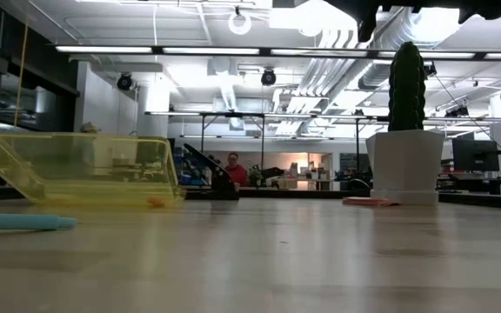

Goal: Pack school essentials
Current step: Put the red scissors into the yellow supply box

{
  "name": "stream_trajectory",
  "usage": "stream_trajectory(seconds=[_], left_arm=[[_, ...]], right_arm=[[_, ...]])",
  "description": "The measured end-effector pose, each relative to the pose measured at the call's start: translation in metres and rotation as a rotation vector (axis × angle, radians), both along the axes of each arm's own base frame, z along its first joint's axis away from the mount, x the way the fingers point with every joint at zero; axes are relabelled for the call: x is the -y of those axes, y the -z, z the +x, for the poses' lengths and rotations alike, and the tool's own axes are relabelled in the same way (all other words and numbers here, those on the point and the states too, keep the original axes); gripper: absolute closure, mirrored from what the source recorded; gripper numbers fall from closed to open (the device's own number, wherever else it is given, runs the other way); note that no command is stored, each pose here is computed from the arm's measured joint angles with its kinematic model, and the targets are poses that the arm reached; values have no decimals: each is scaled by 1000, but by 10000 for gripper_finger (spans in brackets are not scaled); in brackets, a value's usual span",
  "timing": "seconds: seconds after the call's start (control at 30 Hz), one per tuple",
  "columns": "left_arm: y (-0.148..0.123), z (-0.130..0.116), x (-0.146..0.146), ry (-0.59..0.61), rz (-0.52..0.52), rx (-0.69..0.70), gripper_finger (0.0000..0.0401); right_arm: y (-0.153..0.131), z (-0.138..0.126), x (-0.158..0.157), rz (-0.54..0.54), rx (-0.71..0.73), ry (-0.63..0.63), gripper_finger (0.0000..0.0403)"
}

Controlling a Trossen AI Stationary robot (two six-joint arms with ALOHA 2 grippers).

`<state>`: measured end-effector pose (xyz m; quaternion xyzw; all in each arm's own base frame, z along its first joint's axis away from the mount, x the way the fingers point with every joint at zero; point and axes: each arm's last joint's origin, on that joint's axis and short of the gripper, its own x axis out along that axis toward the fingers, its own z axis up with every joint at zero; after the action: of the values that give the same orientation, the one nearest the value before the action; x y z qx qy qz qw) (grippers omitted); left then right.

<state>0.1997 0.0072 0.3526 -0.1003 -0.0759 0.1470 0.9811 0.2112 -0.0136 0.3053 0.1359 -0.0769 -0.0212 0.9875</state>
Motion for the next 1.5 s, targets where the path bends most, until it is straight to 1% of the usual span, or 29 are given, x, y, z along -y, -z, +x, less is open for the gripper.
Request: stream_trajectory(seconds=[0.17, 0.2, 0.27, 0.37, 0.43, 0.5, 0.57, 0.63, 0.7, 0.73, 0.9, 1.03, 1.13, 1.23, 1.5], left_arm=[[0, 0, -1, -28, 1, -4, 397], [0, 0, -2, -43, 7, -17, 397], [-1, -1, -4, -76, 26, -86, 397], [-5, -6, -12, -134, 45, -242, 397], [-2, -10, -16, -143, 46, -370, 397], [9, -13, -19, -132, 28, -512, 398], [25, -17, -21, -127, -13, -667, 398], [39, -21, -22, -142, -37, -824, 398], [50, -20, -23, -161, -56, -938, 398], [56, -19, -23, -163, -62, -974, 398], [82, -9, -24, -144, -64, -1044, 398], [103, -1, -23, -101, -120, -1069, 398], [116, 2, -23, -103, -156, -1105, 398], [123, 5, -23, -103, -185, -1129, 398], [129, 10, -19, 23, -261, -1147, 398]], right_arm=[[0, 0, 0, 8, 1, -1, 199], [0, 0, 0, 9, 1, -1, 199], [0, 0, 0, 8, 1, -1, 199], [0, 0, 0, 8, 1, -1, 199], [0, 0, 0, 9, 1, -1, 199], [0, 0, 0, 9, 0, -1, 199], [0, 0, 0, 9, -1, -1, 199], [1, 0, 0, 9, -5, -1, 199], [1, 0, 0, 9, -9, -1, 199], [1, 0, 0, 9, -9, -1, 199], [1, 0, 1, 13, -13, 26, 199], [2, 0, 1, 25, -15, 27, 199], [2, 0, 1, 40, -15, 25, 199], [2, 0, 1, 40, -22, 26, 199], [4, 0, 1, 41, -37, 26, 199]])
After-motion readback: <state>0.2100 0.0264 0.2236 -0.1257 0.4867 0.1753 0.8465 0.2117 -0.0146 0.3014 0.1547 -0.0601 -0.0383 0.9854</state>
